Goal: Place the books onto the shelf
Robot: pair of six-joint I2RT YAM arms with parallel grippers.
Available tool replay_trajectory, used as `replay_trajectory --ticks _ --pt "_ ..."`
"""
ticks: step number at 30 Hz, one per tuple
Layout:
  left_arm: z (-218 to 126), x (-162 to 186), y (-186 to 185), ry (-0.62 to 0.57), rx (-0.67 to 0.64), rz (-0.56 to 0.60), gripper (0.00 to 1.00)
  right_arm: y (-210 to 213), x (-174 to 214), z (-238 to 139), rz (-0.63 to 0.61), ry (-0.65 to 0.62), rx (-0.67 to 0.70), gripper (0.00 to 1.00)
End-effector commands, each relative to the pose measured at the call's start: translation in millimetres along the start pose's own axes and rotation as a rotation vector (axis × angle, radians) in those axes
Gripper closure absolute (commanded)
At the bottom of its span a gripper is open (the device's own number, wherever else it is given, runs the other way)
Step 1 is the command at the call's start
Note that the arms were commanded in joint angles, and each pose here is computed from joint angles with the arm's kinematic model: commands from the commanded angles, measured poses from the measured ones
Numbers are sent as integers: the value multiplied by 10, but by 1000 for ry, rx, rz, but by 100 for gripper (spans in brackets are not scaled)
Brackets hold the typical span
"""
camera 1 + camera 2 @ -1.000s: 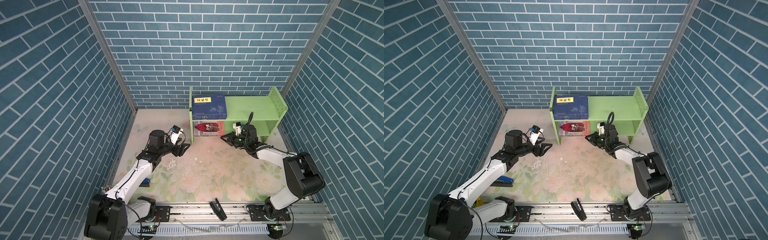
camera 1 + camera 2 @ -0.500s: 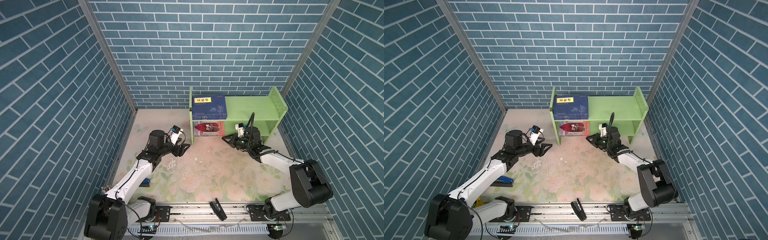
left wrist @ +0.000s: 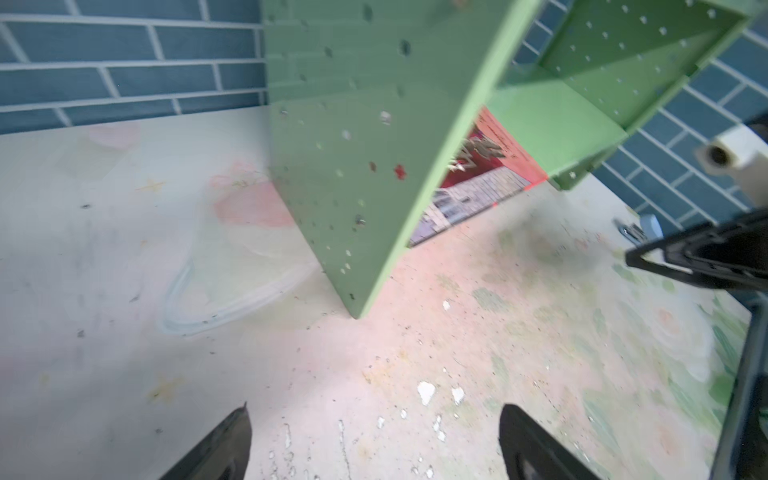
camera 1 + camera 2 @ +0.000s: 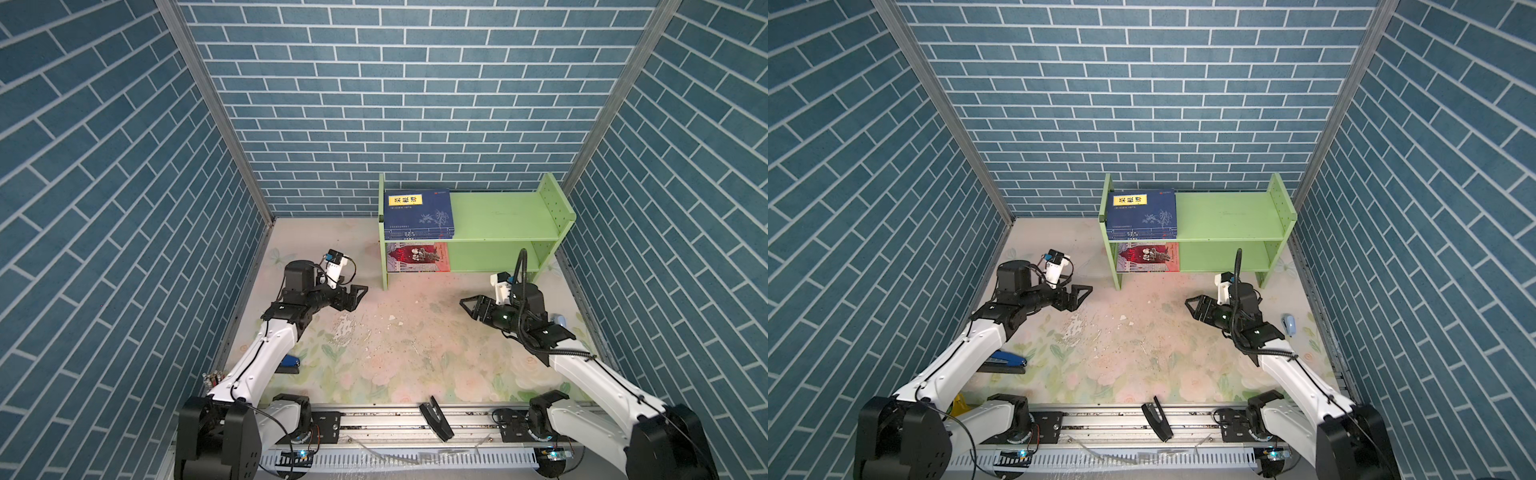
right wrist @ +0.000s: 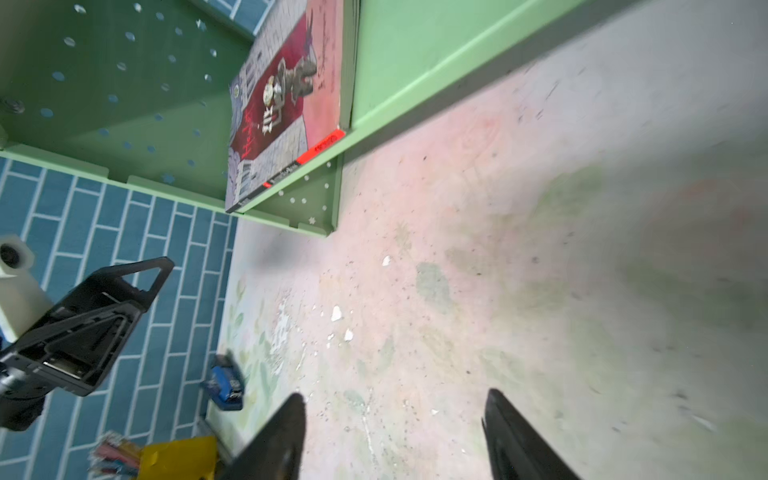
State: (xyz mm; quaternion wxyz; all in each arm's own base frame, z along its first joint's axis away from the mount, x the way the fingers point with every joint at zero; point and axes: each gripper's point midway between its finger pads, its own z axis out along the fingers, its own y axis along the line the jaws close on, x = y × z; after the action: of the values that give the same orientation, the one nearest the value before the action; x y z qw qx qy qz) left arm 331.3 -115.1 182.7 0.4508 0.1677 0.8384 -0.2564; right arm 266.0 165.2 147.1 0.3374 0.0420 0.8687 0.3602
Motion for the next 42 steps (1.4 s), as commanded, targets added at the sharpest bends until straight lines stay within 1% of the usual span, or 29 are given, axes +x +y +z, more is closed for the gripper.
replay_trajectory --ticks 1,2,3,5,6,8,9,11,13,15,17,18,20,23,25,27,30,32,34,35,37,39,41,42 --pt "-45 -6 393 -70 -80 -146 4 -464 -30 -254 -170 -64 270 9" --pt "-63 -12 506 -92 -107 -168 3 -564 -83 -332 -189 -100 334 3" --pt "-92 -19 631 -120 -139 -190 2 -651 -158 -414 -214 -146 395 2" --pt "-135 -10 826 -164 -184 -221 0 -725 -294 -537 -273 -239 456 1" --pt "-137 6 881 -179 -196 -208 0 -755 -372 -611 -293 -302 484 1" --pt "-119 82 986 -194 -245 -138 0 -827 -496 -777 -305 -426 538 1" --pt "-110 114 1020 -203 -259 -117 0 -858 -537 -849 -319 -469 564 1" --pt "-108 134 1063 -230 -273 -75 0 -976 -626 -1031 -305 -569 640 1" --pt "-123 146 1084 -271 -290 -44 0 -1021 -715 -1109 -340 -651 675 1" --pt "-100 193 1087 -286 -287 -25 0 -1145 -801 -1224 -298 -757 753 1" --pt "-61 253 1109 -293 -287 -5 0 -1237 -870 -1224 -292 -811 787 1" --pt "-45 300 1143 -284 -300 -8 0 -1255 -910 -1210 -298 -817 791 1" --pt "-54 302 1193 -287 -306 -25 0 -1299 -1003 -1122 -321 -781 785 1" --pt "-100 310 1158 -312 -311 -11 0 -1327 -1124 -974 -395 -725 796 1" --pt "-169 311 1093 -348 -318 40 0 -1415 -1127 -887 -421 -705 802 1" --pt "-284 270 1065 -410 -366 129 0 -1537 -1103 -832 -398 -708 790 1" --pt "-269 308 1158 -395 -395 99 0 -1649 -1061 -787 -378 -752 765 1" --pt "-232 327 1213 -410 -402 85 0 -1694 -1061 -770 -383 -770 759 1" --pt "-187 381 1295 -419 -419 65 0 -1677 -1061 -739 -395 -737 730 1" --pt "-180 374 1317 -441 -422 61 0 -1689 -1060 -733 -403 -737 719 1" --pt "-181 424 1271 -425 -430 90 0 -1697 -1091 -735 -426 -752 705 1" --pt "-157 457 1295 -422 -444 91 0 -1688 -1132 -667 -449 -725 682 1" --pt "-131 469 1350 -435 -437 64 0 -1686 -1158 -566 -475 -681 662 1" --pt "-122 488 1354 -412 -450 69 0 -1709 -1162 -533 -479 -674 662 1"
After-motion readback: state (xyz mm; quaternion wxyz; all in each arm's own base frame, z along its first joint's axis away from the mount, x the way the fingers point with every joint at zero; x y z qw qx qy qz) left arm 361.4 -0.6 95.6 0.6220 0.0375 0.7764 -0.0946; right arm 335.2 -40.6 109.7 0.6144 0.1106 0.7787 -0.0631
